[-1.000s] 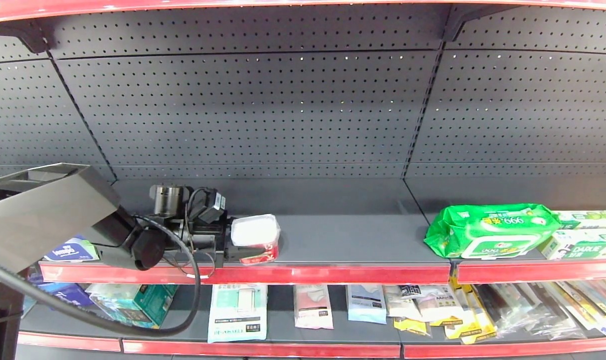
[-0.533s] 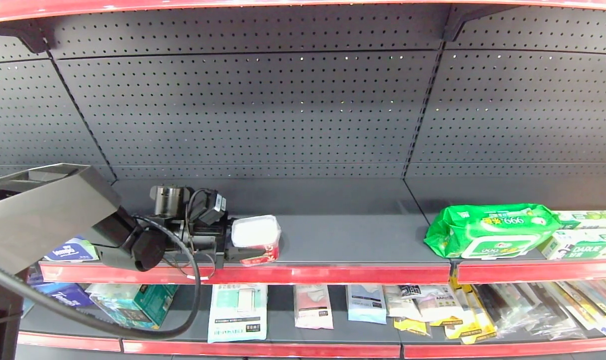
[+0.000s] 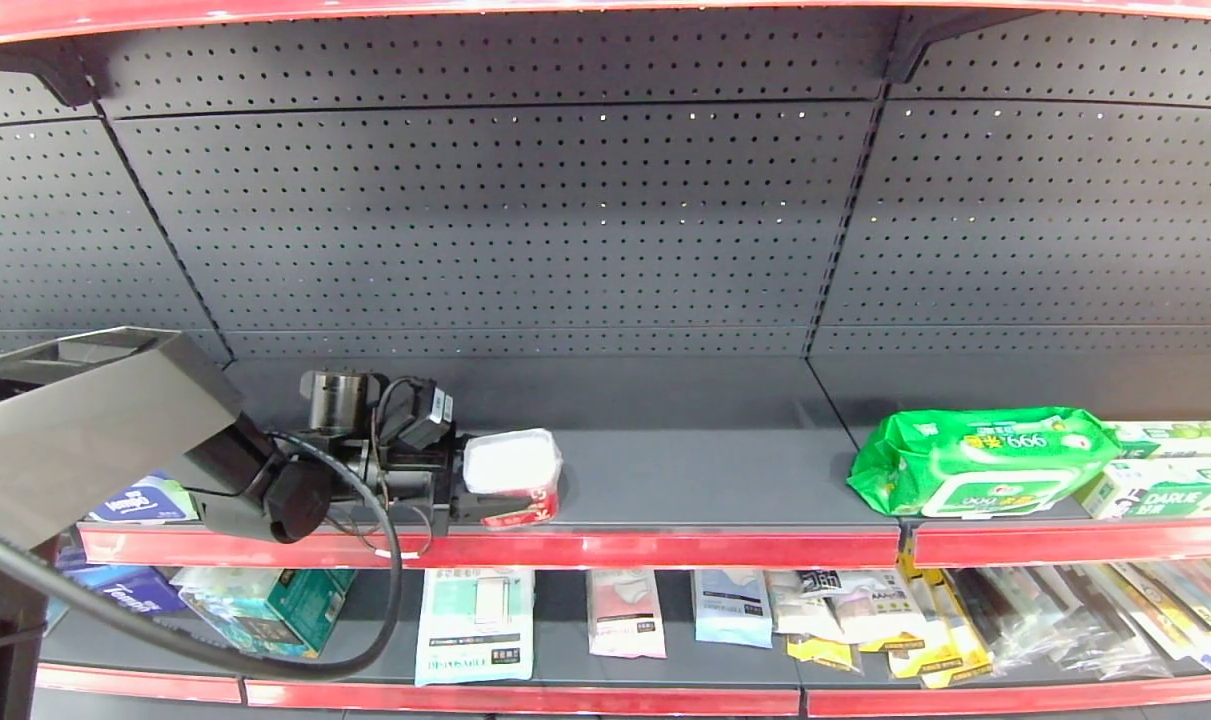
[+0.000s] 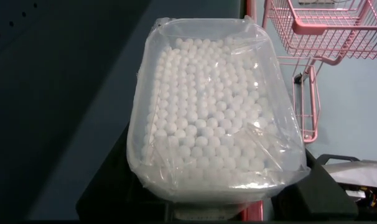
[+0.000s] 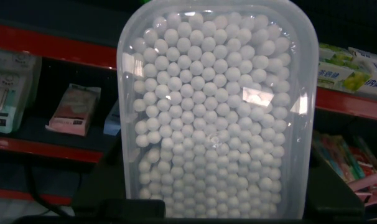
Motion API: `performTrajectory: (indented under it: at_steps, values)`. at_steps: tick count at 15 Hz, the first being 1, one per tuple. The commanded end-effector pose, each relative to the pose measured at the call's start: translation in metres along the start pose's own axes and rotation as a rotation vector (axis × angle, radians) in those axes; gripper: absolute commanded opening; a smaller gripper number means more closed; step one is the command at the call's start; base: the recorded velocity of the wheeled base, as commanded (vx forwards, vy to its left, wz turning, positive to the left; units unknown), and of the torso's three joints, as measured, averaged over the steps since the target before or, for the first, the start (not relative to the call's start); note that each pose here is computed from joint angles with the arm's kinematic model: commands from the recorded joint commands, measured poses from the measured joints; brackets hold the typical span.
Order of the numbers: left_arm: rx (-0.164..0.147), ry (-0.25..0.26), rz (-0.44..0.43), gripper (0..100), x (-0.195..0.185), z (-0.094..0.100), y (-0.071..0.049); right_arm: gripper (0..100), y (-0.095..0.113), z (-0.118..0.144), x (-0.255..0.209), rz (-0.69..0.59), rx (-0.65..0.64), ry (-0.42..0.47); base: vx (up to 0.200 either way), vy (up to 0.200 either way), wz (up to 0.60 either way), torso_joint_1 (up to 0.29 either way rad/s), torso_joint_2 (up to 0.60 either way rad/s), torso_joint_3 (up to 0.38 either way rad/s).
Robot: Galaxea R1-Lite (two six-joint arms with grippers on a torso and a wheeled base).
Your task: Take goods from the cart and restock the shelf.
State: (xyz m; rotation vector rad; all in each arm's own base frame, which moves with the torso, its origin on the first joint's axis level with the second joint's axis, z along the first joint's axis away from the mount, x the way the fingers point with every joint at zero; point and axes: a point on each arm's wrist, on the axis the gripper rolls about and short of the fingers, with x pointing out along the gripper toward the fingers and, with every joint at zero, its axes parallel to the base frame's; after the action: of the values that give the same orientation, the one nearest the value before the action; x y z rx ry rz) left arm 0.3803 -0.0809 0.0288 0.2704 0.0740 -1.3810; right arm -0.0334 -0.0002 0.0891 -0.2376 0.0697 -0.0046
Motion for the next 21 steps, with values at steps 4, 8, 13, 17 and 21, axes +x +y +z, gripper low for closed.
performTrajectory:
  at_steps: [4, 8, 13, 17, 21]
  values:
    - [-0.031, 0.003, -0.005, 0, -0.0015, 0.0009, -0.0036, 0, 0.0001, -0.0002, 0.0000, -0.001, 0.000, 0.001, 0.000, 0.000, 0.00, 0.000, 0.00, 0.000]
    - [-0.040, 0.005, -0.008, 0, -0.0012, -0.0003, -0.0056, 0, 0.0001, -0.0002, 0.0000, -0.001, 0.000, 0.001, 0.000, 0.000, 0.00, 0.000, 0.00, 0.000]
    - [-0.040, 0.006, -0.003, 0, -0.0015, -0.0003, -0.0044, 0, 0.0001, -0.0002, 0.0000, -0.001, 0.000, 0.001, 0.000, 0.000, 0.00, 0.000, 0.00, 0.000]
    - [-0.038, 0.008, -0.001, 100, -0.0009, -0.0001, -0.0044, 0, 0.0000, 0.0000, 0.0000, 0.000, 0.000, -0.001, 0.000, 0.000, 0.00, 0.000, 0.00, 0.000]
    - [-0.056, 0.004, 0.003, 100, -0.0026, 0.0055, -0.0047, 0, 0.0000, -0.0002, 0.0000, 0.001, 0.000, 0.000, 0.000, 0.000, 0.00, 0.000, 0.00, 0.000]
